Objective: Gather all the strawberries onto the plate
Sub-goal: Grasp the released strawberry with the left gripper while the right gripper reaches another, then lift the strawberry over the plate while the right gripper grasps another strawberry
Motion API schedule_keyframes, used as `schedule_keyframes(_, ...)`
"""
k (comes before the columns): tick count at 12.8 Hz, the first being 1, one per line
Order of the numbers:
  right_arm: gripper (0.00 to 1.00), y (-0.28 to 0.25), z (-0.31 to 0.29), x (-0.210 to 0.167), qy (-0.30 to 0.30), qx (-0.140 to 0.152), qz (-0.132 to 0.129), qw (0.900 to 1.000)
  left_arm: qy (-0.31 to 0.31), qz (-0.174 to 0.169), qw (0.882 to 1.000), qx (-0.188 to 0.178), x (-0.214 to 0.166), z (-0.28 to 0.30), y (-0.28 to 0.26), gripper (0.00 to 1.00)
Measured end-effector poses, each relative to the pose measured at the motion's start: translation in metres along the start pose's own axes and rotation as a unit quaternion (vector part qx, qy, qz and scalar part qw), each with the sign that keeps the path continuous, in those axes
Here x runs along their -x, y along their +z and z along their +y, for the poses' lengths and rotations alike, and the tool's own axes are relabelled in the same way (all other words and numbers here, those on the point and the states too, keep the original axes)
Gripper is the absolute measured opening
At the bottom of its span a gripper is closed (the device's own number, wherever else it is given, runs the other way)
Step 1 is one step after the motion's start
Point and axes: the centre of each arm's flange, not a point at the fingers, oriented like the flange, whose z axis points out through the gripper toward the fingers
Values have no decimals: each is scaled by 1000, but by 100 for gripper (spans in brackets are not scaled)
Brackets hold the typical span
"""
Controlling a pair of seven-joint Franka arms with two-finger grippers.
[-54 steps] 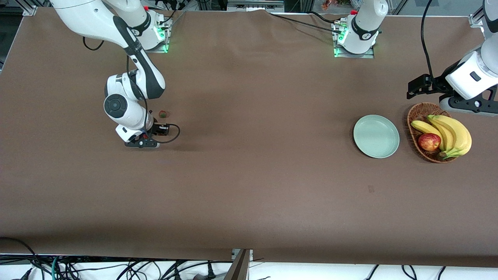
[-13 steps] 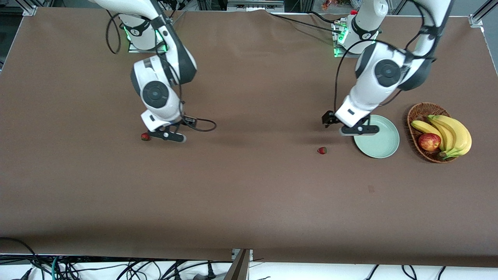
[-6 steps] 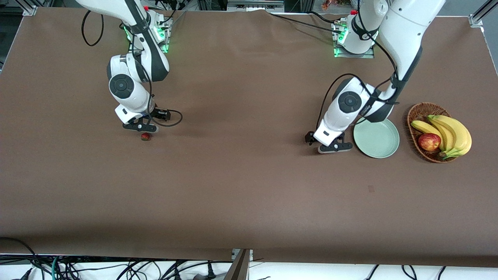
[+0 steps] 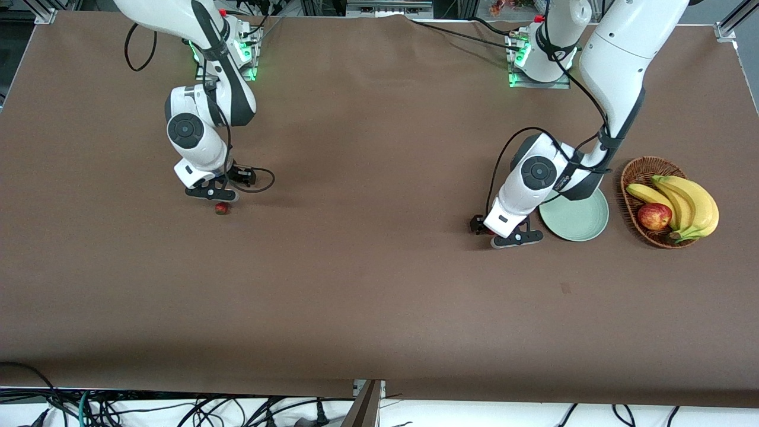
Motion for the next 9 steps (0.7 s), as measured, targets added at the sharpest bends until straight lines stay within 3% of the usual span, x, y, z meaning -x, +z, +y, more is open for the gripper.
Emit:
schedule_keyframes(4,80,0,-2,1,2,-2,-1,1000,1,-12,1000,-17,-1,1,-9,37)
schedule_keyframes(9,80,3,-28,15,14,-23,-15,1000,-15,-44,998,-45,-19,-1,-53,36)
